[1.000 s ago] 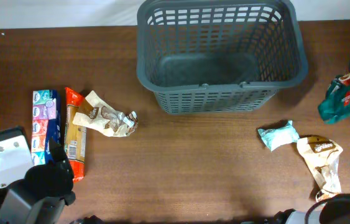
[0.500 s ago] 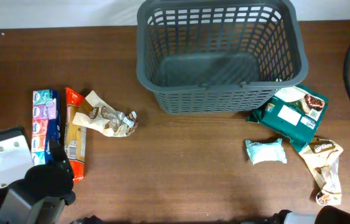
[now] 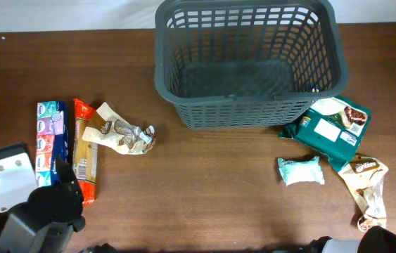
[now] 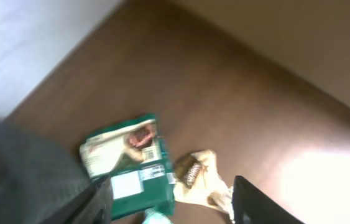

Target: Pack container

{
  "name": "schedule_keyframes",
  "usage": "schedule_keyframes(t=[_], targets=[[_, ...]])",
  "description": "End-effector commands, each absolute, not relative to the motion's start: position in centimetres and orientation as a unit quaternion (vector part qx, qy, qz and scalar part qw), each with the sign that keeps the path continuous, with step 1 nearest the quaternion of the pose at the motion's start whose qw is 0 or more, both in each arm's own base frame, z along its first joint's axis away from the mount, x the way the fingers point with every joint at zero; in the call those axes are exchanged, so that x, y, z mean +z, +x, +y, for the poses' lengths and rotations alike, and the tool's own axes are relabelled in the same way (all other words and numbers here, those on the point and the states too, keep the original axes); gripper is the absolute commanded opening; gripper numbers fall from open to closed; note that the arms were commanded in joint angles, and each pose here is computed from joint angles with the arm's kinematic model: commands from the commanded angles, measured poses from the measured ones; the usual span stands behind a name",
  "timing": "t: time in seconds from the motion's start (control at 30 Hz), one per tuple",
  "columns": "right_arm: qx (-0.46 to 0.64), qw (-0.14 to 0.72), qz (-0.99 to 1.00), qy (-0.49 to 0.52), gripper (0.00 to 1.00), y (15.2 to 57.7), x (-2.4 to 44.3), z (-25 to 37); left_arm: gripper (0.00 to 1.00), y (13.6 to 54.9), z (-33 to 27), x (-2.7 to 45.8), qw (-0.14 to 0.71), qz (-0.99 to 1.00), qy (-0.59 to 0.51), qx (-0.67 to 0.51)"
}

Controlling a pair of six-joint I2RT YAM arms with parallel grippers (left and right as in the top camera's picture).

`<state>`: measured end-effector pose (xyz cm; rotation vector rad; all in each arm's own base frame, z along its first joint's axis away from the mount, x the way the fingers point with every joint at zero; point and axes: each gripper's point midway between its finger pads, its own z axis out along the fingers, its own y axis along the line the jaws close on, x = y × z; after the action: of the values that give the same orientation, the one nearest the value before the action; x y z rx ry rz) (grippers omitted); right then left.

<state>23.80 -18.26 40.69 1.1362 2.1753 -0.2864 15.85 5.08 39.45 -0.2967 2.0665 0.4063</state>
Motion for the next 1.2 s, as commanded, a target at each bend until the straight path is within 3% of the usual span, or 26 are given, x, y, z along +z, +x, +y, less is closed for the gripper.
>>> schedule_keyframes(t=[0.0,0.17,0.33,0.5,0.6,0.77,1.17], targets=[[-0.129,0.263,0.797,0.527,0.71,21.1,37.4,-20.7,0.99,15.8,5.4,39.6,0.487,0.846,-0.120,0.179],[-0.084,0.144,0.787,0.593,0.79,19.2,29.8,-21.5,0.99,15.8,5.3,39.5,0.486,0.847,-0.119,0.177],[-0.008,0.043,0.837,0.546,0.81,19.4,20.8,-19.6,0.99,15.8,5.3,39.5,0.486,0.847,-0.119,0.177],[0.155,0.048,0.892,0.423,0.99,22.3,12.8,-14.8,0.99,15.8,5.3,39.5,0.486,0.847,-0.119,0.177],[0.166,0.047,0.901,0.399,0.99,21.9,9.3,-13.9,0.99,15.8,5.3,39.5,0.486,0.847,-0.119,0.177],[0.197,0.093,0.902,0.372,0.99,23.3,7.0,-13.2,0.99,15.8,5.3,39.5,0.486,0.847,-0.119,0.177],[0.167,0.148,0.929,0.294,0.99,27.8,6.6,-12.5,0.99,15.9,4.8,39.1,0.479,0.855,-0.114,0.165]])
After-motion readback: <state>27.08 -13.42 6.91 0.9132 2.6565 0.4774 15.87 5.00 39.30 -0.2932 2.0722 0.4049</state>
